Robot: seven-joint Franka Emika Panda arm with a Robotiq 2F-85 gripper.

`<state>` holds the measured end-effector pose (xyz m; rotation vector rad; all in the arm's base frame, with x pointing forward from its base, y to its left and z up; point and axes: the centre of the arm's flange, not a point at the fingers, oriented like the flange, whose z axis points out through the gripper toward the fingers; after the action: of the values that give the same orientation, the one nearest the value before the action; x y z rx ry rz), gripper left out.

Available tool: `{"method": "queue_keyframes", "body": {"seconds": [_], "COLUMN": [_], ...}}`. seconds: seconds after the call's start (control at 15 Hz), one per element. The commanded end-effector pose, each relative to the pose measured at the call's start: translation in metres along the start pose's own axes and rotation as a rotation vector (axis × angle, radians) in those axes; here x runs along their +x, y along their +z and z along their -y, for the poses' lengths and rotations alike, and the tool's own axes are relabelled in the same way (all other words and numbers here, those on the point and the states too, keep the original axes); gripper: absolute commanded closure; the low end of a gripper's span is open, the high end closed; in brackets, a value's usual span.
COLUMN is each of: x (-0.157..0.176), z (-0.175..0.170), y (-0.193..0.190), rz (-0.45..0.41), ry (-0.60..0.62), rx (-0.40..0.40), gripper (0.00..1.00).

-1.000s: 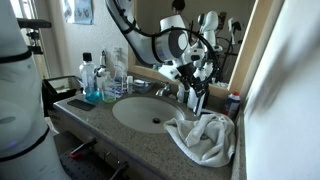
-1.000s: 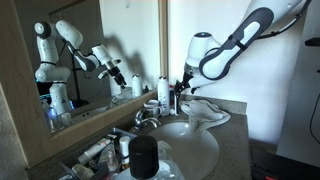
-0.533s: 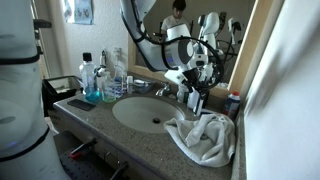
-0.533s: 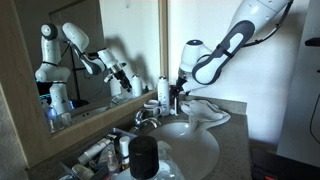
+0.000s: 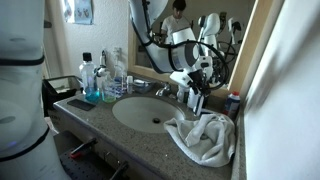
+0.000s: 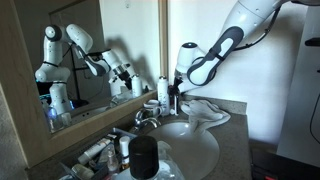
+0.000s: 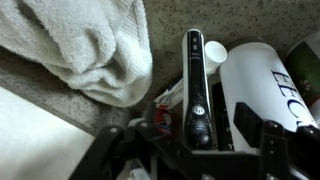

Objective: Attach the electric toothbrush to its charging port

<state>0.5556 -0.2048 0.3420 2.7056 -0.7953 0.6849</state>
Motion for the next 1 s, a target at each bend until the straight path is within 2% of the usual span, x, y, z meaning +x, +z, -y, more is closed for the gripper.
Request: {"method": "queue_keyframes", "body": {"seconds": [0.0, 0.27, 0.4, 0.53, 0.93], "x": [0.008, 0.008, 0.007, 0.007, 0.007], "z": [0.003, 0.005, 0.007, 0.008, 0.002], "y": [0.005, 0.007, 0.007, 0.005, -0.013], "rz": [-0.032, -0.039, -0.044, -0.046, -0.040], "ry": [-0.001, -0.023, -0.037, -0.043, -0.013], "rx": [-0.005, -0.015, -0.019, -0.024, -0.028], "gripper": [0.51, 0.82, 0.92, 0.87, 0.87]}}
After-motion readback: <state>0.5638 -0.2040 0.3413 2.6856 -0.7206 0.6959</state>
